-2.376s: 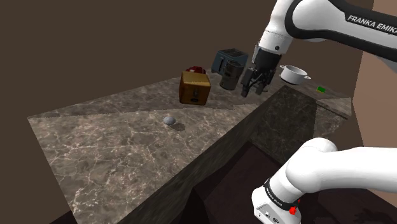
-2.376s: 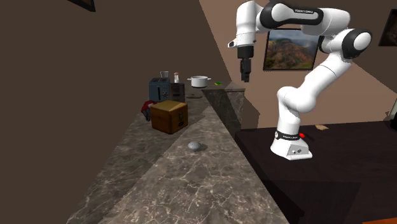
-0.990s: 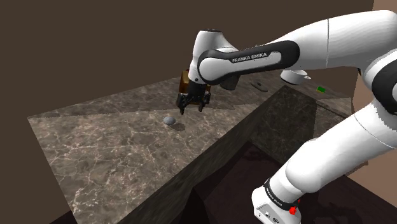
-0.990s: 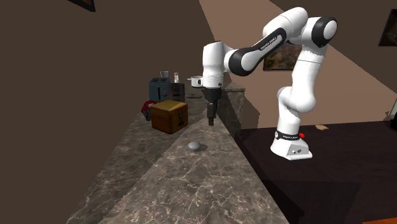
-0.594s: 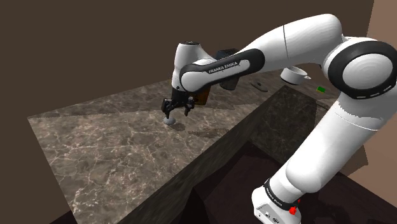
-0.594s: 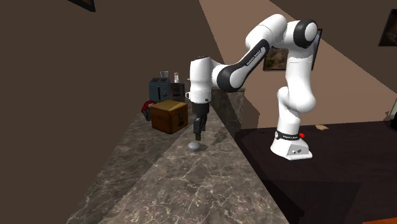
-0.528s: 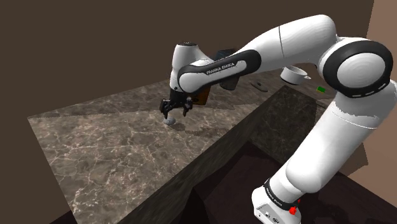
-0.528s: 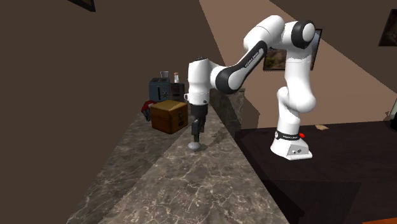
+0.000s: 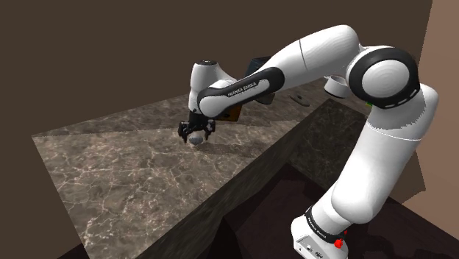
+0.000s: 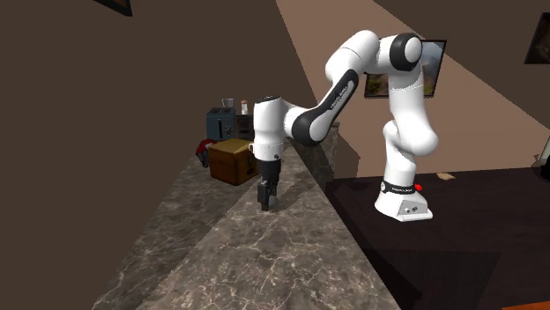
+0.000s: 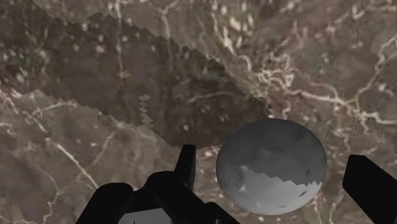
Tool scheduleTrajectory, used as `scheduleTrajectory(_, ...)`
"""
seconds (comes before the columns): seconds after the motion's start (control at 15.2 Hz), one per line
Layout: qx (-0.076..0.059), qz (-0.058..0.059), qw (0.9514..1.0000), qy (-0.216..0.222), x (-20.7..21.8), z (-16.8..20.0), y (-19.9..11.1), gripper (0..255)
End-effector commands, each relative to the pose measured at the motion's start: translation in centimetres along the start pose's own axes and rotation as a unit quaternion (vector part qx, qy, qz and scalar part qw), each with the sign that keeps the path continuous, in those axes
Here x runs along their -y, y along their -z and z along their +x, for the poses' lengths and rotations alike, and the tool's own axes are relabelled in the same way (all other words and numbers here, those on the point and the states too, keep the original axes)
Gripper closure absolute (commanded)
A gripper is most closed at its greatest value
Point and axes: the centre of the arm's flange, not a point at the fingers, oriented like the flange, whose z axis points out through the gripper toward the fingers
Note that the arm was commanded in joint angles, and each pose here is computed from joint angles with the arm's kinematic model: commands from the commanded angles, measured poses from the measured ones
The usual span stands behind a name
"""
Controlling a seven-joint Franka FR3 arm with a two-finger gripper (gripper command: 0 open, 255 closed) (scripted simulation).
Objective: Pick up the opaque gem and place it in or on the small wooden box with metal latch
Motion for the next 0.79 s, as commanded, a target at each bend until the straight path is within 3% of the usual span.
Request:
scheduleTrajectory(0.0, 0.000, 0.000, 1.0000, 0.000, -0.08, 0.04, -1.33, 0)
scheduleTrajectory(0.53, 0.000, 0.000, 1.0000, 0.000, -0.08, 0.04, -1.32, 0)
scheduleTrajectory(0.59, 0.000, 0.000, 1.0000, 0.000, -0.08, 0.04, -1.32, 255)
scheduleTrajectory(0.73, 0.000, 0.000, 1.0000, 0.000, -0.08, 0.03, -1.33, 255)
